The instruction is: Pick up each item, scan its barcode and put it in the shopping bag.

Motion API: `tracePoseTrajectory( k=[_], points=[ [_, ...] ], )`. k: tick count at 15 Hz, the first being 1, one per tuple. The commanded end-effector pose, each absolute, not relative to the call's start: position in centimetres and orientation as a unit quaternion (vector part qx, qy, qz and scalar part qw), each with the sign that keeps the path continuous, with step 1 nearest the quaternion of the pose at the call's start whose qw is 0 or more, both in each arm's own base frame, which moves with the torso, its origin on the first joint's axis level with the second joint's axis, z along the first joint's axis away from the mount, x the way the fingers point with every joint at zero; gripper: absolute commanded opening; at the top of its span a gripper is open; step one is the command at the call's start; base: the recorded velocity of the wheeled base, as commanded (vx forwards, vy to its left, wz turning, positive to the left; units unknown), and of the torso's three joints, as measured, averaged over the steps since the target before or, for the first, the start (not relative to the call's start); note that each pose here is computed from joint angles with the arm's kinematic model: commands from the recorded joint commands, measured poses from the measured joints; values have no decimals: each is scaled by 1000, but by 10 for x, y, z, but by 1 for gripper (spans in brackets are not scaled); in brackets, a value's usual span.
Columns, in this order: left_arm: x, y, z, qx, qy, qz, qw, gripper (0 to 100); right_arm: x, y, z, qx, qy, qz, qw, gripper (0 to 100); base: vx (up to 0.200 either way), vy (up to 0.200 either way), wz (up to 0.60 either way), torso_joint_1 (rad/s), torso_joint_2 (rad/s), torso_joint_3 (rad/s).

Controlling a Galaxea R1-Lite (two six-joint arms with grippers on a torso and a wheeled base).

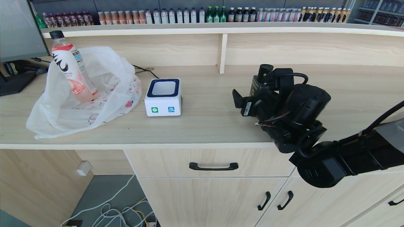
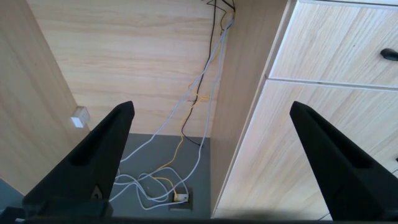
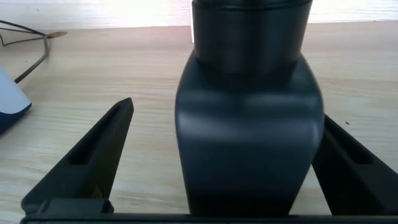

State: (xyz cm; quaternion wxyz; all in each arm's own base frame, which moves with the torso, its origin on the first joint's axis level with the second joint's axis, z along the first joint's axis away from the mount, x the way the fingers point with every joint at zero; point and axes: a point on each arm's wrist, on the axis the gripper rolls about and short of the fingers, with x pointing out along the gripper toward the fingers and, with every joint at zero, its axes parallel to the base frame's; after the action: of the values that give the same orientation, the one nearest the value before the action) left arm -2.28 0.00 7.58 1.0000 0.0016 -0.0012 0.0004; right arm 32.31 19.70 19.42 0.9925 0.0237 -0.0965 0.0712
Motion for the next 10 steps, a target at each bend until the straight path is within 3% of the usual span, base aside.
tracePoseTrajectory(
  k=[1, 2, 3, 10],
  points=[
    [-23, 0, 76, 2, -2, 1, 1000, 100, 324, 197, 193, 23, -96, 71, 993, 100, 0, 0, 0, 0, 0, 0],
    [-23, 0, 76, 2, -2, 0, 1000, 100, 324, 198, 192, 23, -96, 71, 993, 100, 0, 0, 0, 0, 0, 0],
    [-23, 0, 76, 2, -2, 0, 1000, 100, 324, 198, 193, 23, -96, 71, 993, 0, 0, 0, 0, 0, 0, 0],
    [-23, 0, 76, 2, -2, 1, 1000, 100, 321, 196, 198, 26, -102, 71, 992, 0, 0, 0, 0, 0, 0, 0]
  ],
)
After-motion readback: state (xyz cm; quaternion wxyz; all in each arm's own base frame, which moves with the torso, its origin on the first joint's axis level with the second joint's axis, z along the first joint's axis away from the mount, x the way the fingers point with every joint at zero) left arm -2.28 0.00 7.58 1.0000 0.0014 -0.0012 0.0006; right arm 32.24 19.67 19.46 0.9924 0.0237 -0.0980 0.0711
